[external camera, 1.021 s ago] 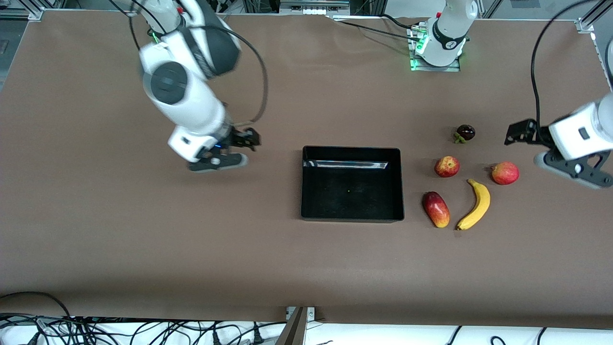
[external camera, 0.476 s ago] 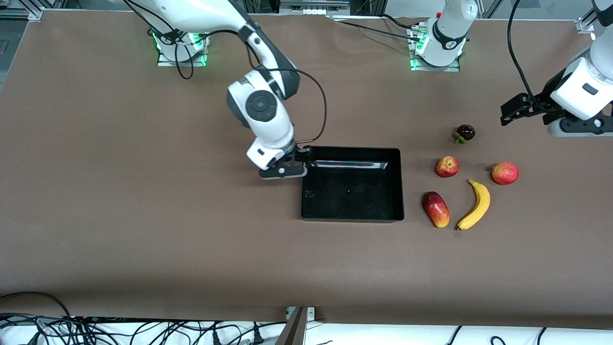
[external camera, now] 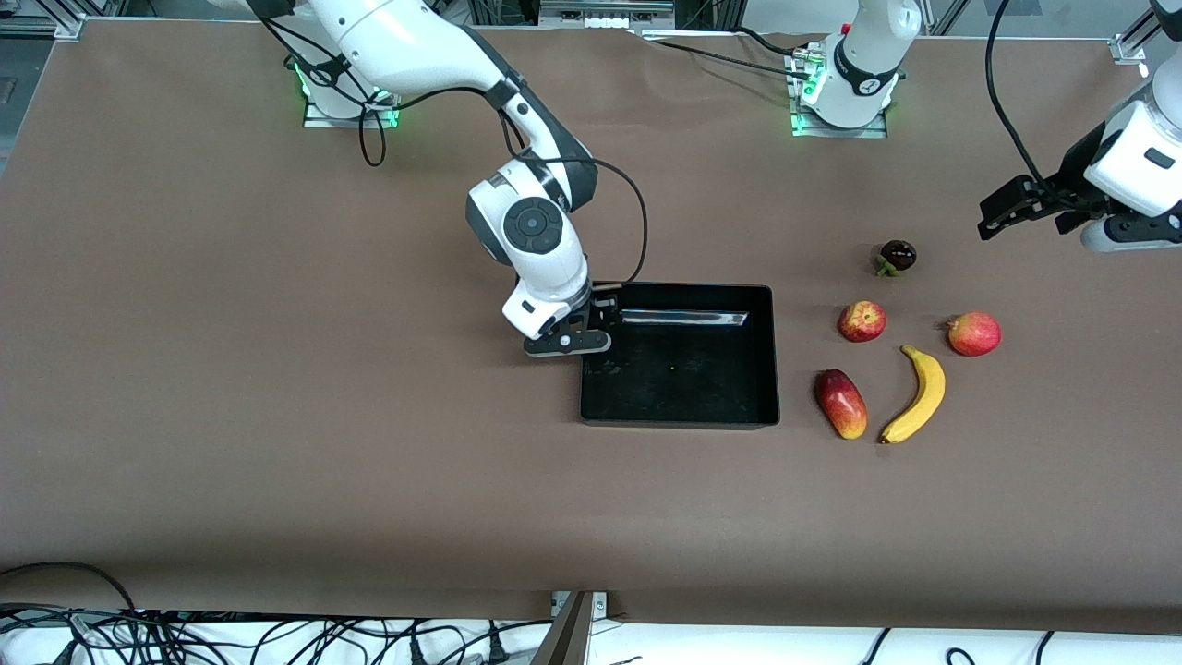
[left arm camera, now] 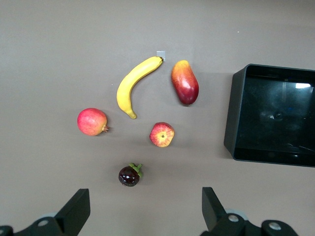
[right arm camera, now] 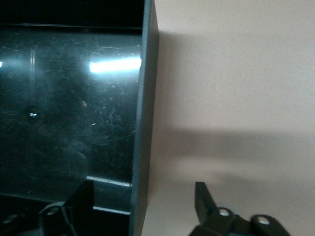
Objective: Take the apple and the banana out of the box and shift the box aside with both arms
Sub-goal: 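Raise the left gripper away while the right gripper reaches the tray rim, then grip the tray rim with the right gripper and drag it toward the right arm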
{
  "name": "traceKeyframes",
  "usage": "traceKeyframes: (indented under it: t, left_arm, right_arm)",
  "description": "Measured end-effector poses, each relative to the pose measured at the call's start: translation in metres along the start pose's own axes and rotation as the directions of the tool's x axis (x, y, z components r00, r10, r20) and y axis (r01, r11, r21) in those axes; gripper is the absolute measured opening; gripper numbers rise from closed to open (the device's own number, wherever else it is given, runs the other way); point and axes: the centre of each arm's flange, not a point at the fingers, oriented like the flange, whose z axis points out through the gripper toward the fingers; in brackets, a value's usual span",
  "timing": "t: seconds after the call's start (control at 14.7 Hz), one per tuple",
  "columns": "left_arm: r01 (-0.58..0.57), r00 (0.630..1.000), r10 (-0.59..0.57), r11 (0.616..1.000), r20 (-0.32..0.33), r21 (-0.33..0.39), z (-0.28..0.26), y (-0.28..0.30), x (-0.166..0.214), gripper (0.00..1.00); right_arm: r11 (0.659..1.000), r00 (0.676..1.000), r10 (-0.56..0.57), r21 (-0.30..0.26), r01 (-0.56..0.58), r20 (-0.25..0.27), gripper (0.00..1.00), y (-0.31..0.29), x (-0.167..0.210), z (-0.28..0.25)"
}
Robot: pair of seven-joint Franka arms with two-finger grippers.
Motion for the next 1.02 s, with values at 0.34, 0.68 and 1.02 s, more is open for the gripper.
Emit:
traceKeyframes:
  t: [0.34,0.68,1.02]
  left_arm:
    - [-0.010,1.000,0.010,1.000,0.026,0.004,0.001,0.005,-0.004,1.00]
    - [-0.010,0.999,0.010,1.000,0.044,0.007,-0.004,0.005,-0.010,1.00]
    - [-0.010,0.999,0.010,1.000,0.044,0.007,-0.005,0.005,-0.010,1.00]
  right_arm:
    - [1.000,1.000,-0.010,-0.002,0.010,-0.011,0.31,0.002,0.005,0.001]
    - [1.000,1.000,-0.019,0.001,0.019,-0.016,0.05,0.001,0.008,-0.004]
    - [1.000,1.000,0.005,-0.016,-0.005,-0.011,0.05,0.014,0.022,-0.021]
